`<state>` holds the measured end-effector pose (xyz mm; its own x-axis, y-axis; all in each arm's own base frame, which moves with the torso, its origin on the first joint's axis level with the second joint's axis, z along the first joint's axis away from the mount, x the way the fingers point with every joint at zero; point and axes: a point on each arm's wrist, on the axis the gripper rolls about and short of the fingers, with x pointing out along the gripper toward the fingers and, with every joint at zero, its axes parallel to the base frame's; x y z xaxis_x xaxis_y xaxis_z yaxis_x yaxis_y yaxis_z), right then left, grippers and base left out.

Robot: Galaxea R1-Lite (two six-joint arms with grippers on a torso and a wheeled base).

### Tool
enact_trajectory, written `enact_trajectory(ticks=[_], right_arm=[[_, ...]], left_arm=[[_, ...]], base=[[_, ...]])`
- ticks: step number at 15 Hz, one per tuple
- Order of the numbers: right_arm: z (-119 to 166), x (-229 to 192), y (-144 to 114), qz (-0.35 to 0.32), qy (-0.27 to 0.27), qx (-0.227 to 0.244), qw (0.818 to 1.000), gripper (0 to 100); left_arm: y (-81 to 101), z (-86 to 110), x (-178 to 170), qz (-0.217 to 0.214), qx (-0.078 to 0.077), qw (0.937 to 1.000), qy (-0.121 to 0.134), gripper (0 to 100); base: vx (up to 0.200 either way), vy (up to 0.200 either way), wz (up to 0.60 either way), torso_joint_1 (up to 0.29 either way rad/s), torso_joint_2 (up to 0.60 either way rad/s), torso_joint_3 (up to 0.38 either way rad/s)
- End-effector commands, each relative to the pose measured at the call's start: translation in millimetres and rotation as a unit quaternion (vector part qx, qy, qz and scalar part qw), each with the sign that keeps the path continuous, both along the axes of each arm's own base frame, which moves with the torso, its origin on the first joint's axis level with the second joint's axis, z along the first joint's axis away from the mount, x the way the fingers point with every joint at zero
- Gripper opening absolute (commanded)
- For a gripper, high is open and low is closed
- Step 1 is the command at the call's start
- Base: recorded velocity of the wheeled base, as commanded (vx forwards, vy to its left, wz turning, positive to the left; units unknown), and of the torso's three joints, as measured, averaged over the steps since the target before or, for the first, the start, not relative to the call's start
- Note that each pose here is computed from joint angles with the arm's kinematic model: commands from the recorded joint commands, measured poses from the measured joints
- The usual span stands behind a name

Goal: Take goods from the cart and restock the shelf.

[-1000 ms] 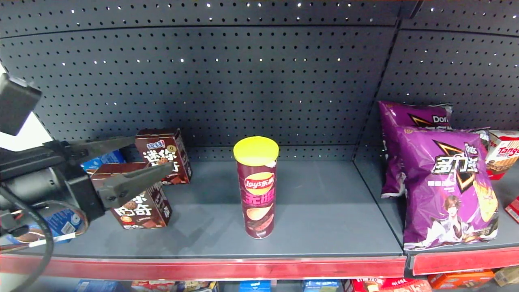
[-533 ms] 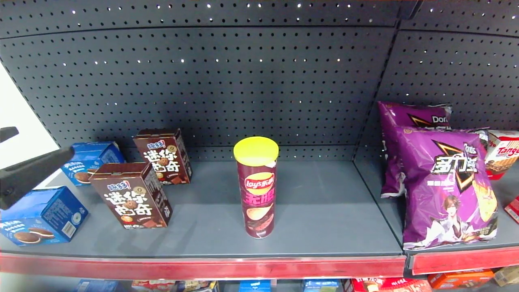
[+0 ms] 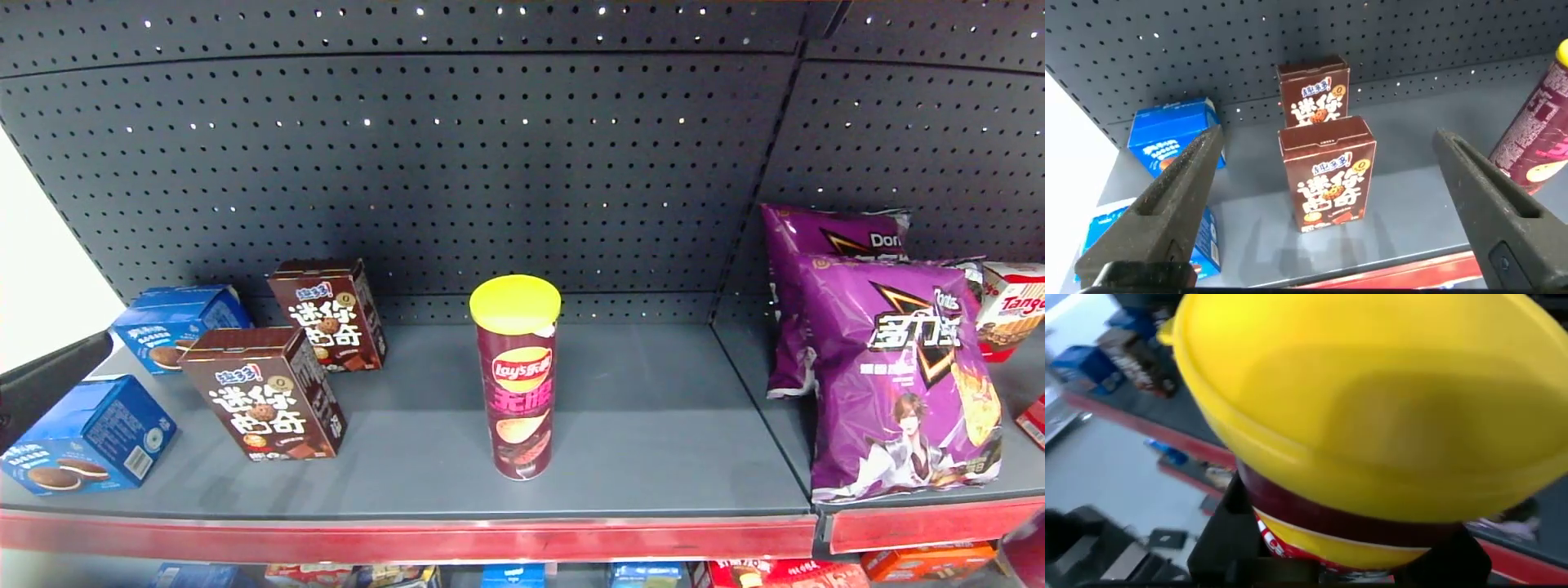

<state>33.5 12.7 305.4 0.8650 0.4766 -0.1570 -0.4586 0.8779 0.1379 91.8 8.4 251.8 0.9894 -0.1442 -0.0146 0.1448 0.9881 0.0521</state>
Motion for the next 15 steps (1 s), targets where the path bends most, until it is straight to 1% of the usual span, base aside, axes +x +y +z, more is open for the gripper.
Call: enact_trajectory(ticks=[1,4,5,6,7,8,11,13,14,15], right_arm=[[-2,47,21,0.078,0.048,-0.003,0.996,0],[-1,93,39,0.093,0.038,0.010,0.995,0],[-2,101,43,0.096,0.045,0.019,0.994,0],[-2,101,43,0.096,0.045,0.019,0.994,0],[-8,117,49,0.101,0.064,0.018,0.993,0],[-16,130,57,0.113,0.064,0.015,0.991,0],[-26,162,74,0.123,0.032,0.017,0.992,0],[-37,178,82,0.129,0.029,-0.005,0.991,0],[-45,184,87,0.140,0.029,-0.026,0.989,0],[-48,188,89,0.147,0.018,-0.050,0.988,0]], left_arm=[[0.3,0.4,0,0.002,0.000,1.0000,-0.001,100],[0.8,0.0,1,0.003,0.000,1.0000,0.001,100],[1.5,0.0,1,0.006,0.000,1.0000,0.001,100],[1.5,0.0,1,0.006,0.000,1.0000,0.001,100],[1.8,-0.3,1,0.009,0.000,1.0000,0.001,100],[1.9,-1.0,0,0.009,0.000,1.0000,0.002,100],[1.7,-2.7,-1,0.009,0.000,1.0000,0.002,100],[1.4,-2.3,-2,0.009,0.000,1.0000,0.000,100],[1.4,-2.0,-3,0.010,0.000,0.9999,-0.001,100],[1.4,-2.4,-3,0.010,0.000,0.9999,-0.001,100]], base=[[0.000,0.000,0.00,0.000,0.00,0.000],[0.000,0.000,0.00,0.000,0.00,0.000],[0.000,0.000,0.00,0.000,0.00,0.000],[0.000,0.000,0.00,0.000,0.00,0.000],[0.000,0.000,0.00,0.000,0.00,0.000],[0.000,0.000,0.00,0.000,0.00,0.000],[0.000,0.000,0.00,0.000,0.00,0.000],[0.000,0.000,0.00,0.000,0.00,0.000],[0.000,0.000,0.00,0.000,0.00,0.000],[0.000,0.000,0.00,0.000,0.00,0.000]])
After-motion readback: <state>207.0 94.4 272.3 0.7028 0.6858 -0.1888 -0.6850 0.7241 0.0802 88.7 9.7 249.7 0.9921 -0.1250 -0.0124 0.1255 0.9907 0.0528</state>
